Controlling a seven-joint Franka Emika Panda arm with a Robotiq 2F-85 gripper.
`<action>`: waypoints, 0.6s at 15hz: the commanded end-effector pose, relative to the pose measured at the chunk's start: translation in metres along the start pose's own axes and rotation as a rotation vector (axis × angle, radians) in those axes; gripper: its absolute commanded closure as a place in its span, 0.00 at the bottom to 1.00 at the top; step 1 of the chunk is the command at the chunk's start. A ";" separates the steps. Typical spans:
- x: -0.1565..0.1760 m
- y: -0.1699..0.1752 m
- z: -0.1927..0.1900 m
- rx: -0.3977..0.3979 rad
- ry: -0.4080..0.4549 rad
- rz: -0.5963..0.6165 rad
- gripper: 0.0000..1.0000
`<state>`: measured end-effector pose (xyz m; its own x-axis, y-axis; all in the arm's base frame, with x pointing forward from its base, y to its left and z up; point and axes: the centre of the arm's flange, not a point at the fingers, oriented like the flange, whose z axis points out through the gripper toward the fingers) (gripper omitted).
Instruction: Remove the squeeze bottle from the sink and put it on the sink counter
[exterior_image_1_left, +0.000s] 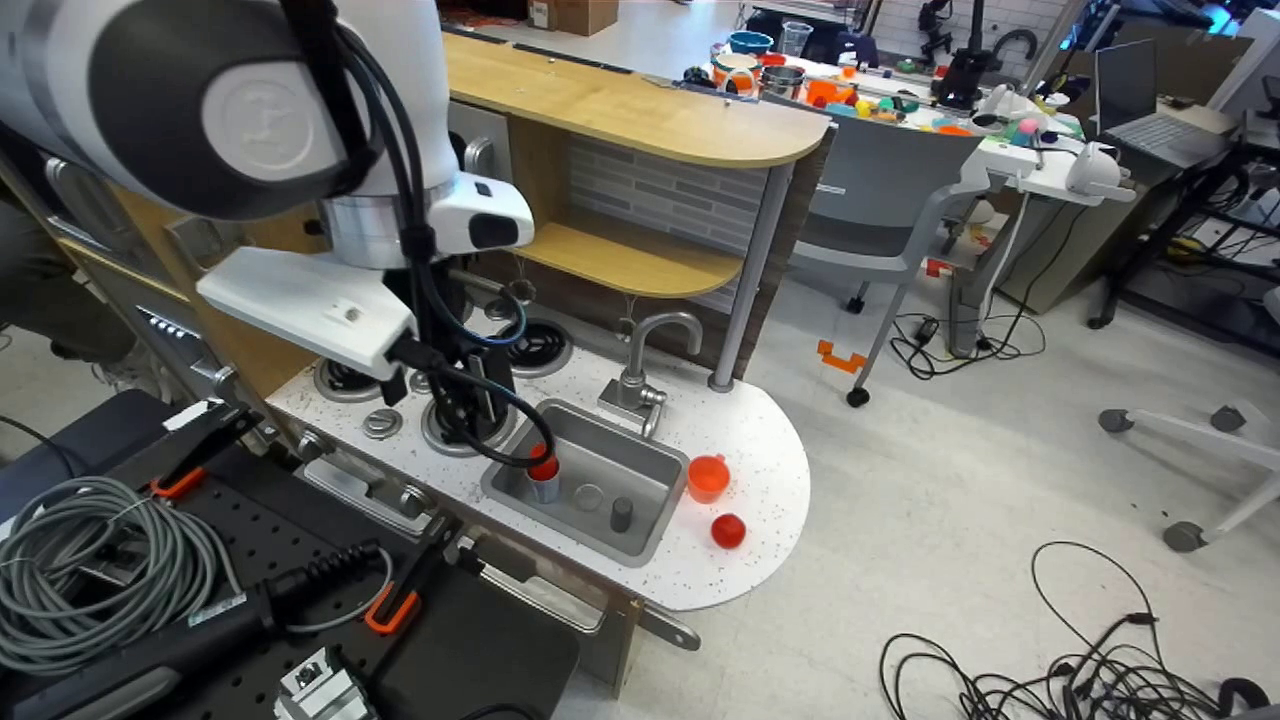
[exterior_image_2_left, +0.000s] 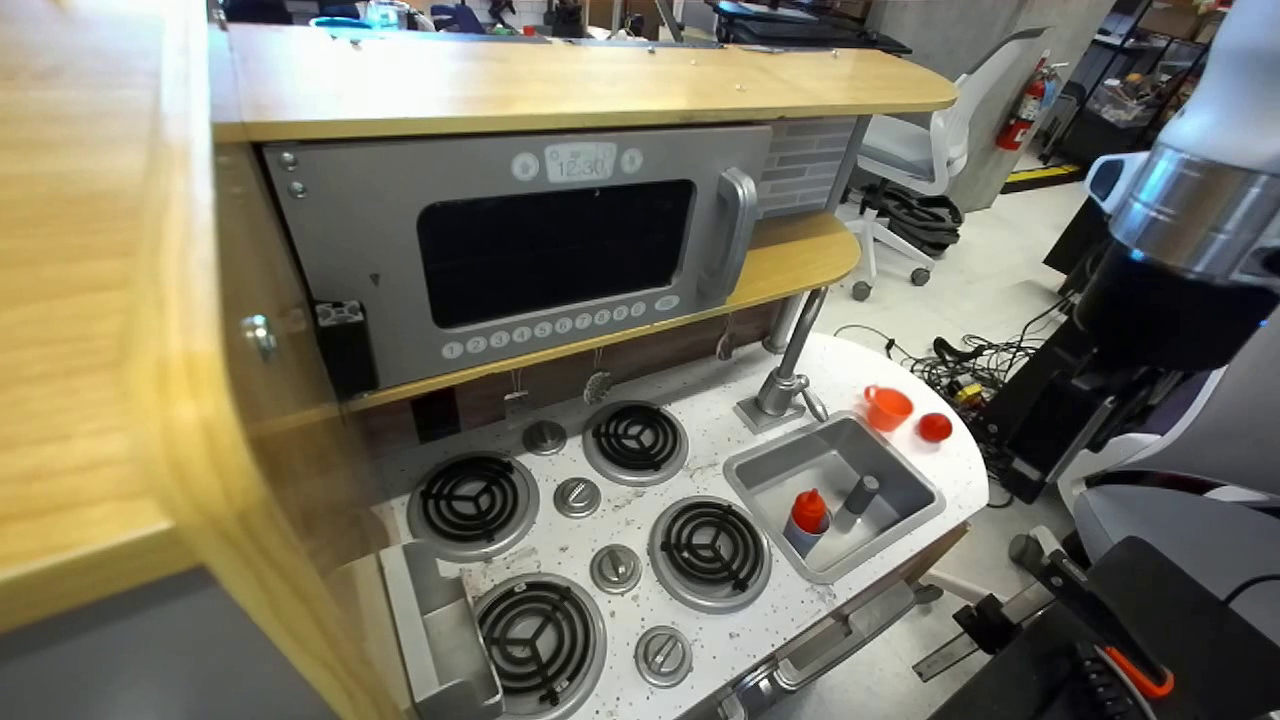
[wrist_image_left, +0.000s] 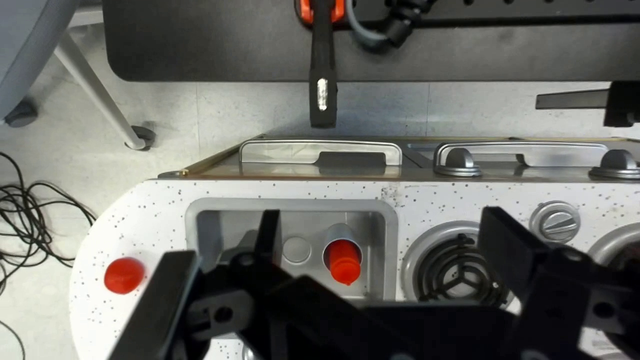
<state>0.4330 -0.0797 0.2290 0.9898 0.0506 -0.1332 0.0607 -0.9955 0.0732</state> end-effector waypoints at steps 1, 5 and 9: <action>0.037 0.020 0.035 -0.036 0.043 -0.031 0.00; 0.059 0.032 0.074 -0.047 0.057 -0.032 0.00; 0.080 0.034 0.106 -0.043 0.042 -0.033 0.00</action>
<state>0.4777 -0.1090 0.1439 0.9922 0.0722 -0.1016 0.0829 -0.9910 0.1054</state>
